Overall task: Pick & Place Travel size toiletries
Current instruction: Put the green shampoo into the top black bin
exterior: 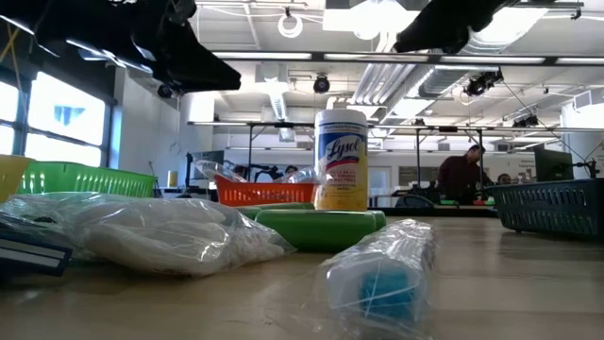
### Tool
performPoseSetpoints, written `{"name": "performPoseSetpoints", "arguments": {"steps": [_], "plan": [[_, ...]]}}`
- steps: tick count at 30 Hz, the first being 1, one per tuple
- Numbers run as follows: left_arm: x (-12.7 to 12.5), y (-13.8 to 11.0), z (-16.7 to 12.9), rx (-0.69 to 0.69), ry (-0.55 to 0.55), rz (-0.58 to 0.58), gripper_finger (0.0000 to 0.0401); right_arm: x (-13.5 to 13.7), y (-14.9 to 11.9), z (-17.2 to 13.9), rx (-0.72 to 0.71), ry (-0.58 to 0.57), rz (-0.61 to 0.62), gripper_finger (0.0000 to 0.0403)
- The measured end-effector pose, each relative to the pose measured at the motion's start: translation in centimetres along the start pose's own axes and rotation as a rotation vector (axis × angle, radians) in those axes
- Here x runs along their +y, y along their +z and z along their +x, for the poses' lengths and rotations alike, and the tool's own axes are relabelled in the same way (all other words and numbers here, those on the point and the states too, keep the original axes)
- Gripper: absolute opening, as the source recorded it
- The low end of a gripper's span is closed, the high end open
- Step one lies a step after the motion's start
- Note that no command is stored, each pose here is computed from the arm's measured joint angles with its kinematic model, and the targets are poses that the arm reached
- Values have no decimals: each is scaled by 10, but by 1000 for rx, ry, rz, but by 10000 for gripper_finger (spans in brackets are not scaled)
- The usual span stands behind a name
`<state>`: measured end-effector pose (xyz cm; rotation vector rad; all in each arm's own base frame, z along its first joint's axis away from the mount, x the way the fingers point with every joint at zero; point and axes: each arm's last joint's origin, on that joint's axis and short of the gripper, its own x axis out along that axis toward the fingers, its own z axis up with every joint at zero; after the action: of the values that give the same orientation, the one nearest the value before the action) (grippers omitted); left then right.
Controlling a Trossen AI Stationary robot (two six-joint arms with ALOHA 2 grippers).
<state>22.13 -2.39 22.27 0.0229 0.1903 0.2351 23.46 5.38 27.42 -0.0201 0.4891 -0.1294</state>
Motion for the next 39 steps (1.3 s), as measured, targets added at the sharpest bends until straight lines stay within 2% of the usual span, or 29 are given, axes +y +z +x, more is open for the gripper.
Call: {"name": "performPoseSetpoints", "arguments": {"steps": [2, 7, 12, 18, 22, 26, 32, 39], "plan": [[0, -1, 1, 3, -1, -6, 159, -5, 2, 10, -12, 15, -42, 89], [-1, -2, 2, 3, 0, -8, 159, -25, 0, 26, 25, -31, -144, 45], [-1, -2, 2, 8, 2, 4, 159, -51, 0, 33, 42, 27, -222, 8], [-1, -3, 2, 16, 2, 7, 159, -84, 1, 33, 36, 23, -156, 3], [-1, -4, 2, 25, 3, 6, 159, -95, 0, 33, 34, 42, -118, 3], [-1, -4, 2, 28, 5, -43, 159, -96, -5, 35, 14, 49, -71, 3], [0, -11, 2, 88, 10, -70, 159, -92, -30, 43, -13, 52, 20, 3], [0, -15, 1, 134, 14, -52, 159, -82, -42, 46, -119, 82, 29, 3]]}}
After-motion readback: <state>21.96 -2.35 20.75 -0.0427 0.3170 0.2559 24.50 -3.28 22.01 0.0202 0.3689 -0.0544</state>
